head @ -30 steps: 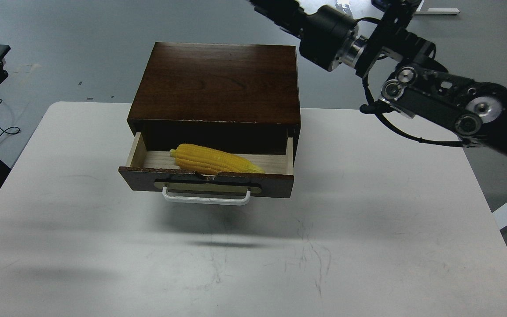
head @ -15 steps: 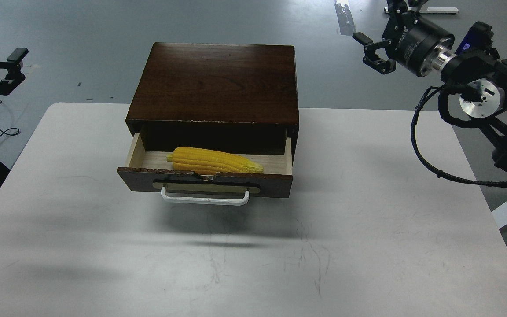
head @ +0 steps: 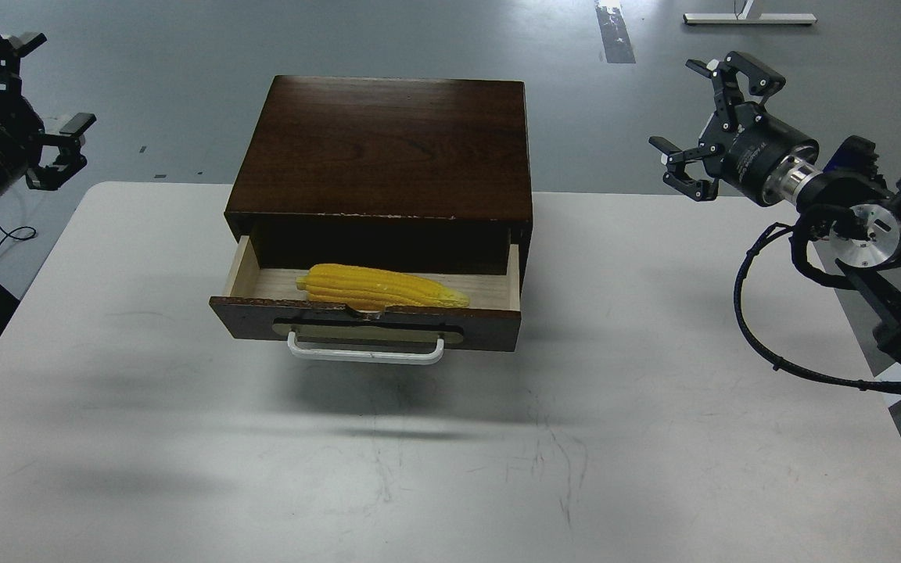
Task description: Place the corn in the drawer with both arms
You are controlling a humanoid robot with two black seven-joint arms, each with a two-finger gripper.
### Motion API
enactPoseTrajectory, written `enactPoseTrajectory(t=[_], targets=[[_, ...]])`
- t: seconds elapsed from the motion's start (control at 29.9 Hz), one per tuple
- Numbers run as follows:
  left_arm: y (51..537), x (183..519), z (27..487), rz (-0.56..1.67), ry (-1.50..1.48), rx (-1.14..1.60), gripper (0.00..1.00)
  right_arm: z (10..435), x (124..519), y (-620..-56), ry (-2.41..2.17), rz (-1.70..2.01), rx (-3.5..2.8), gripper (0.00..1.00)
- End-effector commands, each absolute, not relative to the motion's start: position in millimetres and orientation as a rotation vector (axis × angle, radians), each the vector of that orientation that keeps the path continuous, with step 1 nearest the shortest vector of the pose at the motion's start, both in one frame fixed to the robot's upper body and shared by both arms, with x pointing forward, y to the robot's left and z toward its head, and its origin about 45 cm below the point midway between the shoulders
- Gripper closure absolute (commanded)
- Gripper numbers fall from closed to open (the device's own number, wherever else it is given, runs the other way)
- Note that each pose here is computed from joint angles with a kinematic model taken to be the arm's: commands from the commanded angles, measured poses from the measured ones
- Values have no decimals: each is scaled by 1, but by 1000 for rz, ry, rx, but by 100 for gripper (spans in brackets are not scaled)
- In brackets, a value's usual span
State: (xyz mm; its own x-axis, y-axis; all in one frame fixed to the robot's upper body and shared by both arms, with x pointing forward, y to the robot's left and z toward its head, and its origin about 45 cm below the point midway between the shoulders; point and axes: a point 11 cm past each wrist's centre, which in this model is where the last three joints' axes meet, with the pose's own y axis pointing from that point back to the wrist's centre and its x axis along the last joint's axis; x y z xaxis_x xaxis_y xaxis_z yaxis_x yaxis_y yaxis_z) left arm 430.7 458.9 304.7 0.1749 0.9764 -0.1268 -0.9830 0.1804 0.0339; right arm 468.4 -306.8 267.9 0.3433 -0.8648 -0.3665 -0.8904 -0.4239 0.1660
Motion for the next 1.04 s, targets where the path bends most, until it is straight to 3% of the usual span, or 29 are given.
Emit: enactPoseTrajectory(t=[0.0,1.0], targets=[[445,435,294,1369,158,-70,2,259,464,-311,1668,648,-2516,3],[426,445,264,1370,226,-50,2,236,457,-295,1653,679,-2593,0]])
